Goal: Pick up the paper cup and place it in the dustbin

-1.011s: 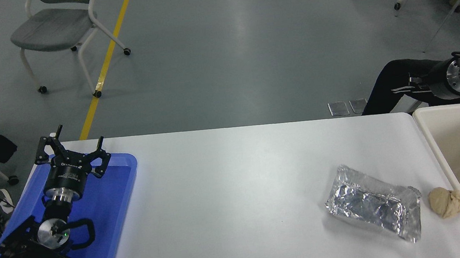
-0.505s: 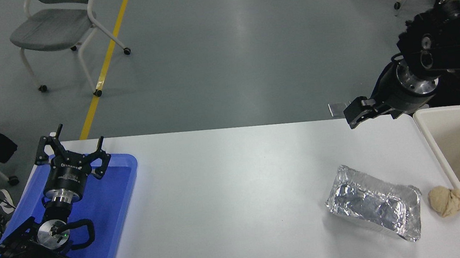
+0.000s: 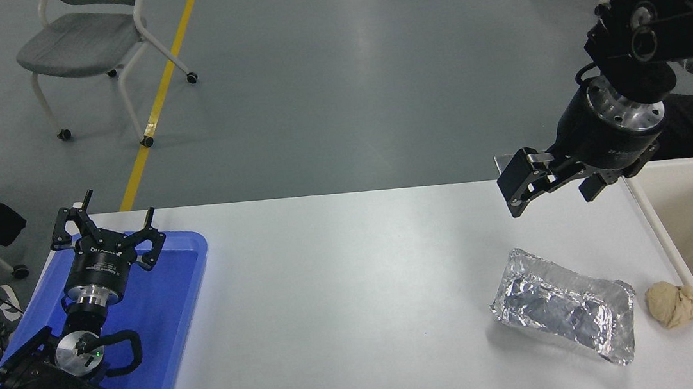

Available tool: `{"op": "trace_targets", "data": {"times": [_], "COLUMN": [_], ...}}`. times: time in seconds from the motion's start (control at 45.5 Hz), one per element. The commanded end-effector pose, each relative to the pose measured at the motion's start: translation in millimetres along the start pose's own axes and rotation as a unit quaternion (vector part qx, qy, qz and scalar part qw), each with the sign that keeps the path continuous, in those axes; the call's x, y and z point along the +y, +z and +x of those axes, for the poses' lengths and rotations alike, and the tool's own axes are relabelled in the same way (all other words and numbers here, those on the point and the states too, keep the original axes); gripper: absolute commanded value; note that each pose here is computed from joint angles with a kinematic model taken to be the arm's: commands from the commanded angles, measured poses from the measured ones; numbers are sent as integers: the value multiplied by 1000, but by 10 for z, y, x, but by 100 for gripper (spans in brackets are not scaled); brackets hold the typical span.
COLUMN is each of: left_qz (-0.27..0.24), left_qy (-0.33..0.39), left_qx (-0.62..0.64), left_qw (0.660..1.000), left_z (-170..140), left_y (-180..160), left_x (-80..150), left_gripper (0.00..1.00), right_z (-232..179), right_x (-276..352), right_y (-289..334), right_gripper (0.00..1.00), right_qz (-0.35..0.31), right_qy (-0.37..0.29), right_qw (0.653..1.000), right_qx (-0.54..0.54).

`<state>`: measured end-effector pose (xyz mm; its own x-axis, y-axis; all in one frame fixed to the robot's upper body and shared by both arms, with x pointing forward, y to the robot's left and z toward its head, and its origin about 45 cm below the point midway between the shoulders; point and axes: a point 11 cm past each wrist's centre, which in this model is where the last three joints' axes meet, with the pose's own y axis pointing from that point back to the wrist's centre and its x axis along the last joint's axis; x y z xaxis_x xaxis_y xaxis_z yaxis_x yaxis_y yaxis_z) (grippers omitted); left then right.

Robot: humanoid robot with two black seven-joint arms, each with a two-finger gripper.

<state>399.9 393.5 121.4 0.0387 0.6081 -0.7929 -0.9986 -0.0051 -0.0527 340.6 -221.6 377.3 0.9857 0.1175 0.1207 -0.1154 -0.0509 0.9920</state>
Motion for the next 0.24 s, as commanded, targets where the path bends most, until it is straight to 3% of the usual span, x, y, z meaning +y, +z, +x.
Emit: {"op": "trace_targets", "data": {"times": [0.0, 0.22], "left_qz": [0, 0], "left_qy": [0, 0], "left_qx": [0, 0], "left_qw": [1000, 1000], "left_z": [3, 3], "left_y": [2, 0], "left_x": [2, 2], "left_gripper": [100, 100], "right_z": [-30, 7], "right_x": [72, 182], "right_y": [-147, -251], "right_gripper": [100, 100], "right_qz": [11, 4], "right_qy": [-6, 9], "right_qw": [1000, 1000], "right_qx": [-5, 11]}}
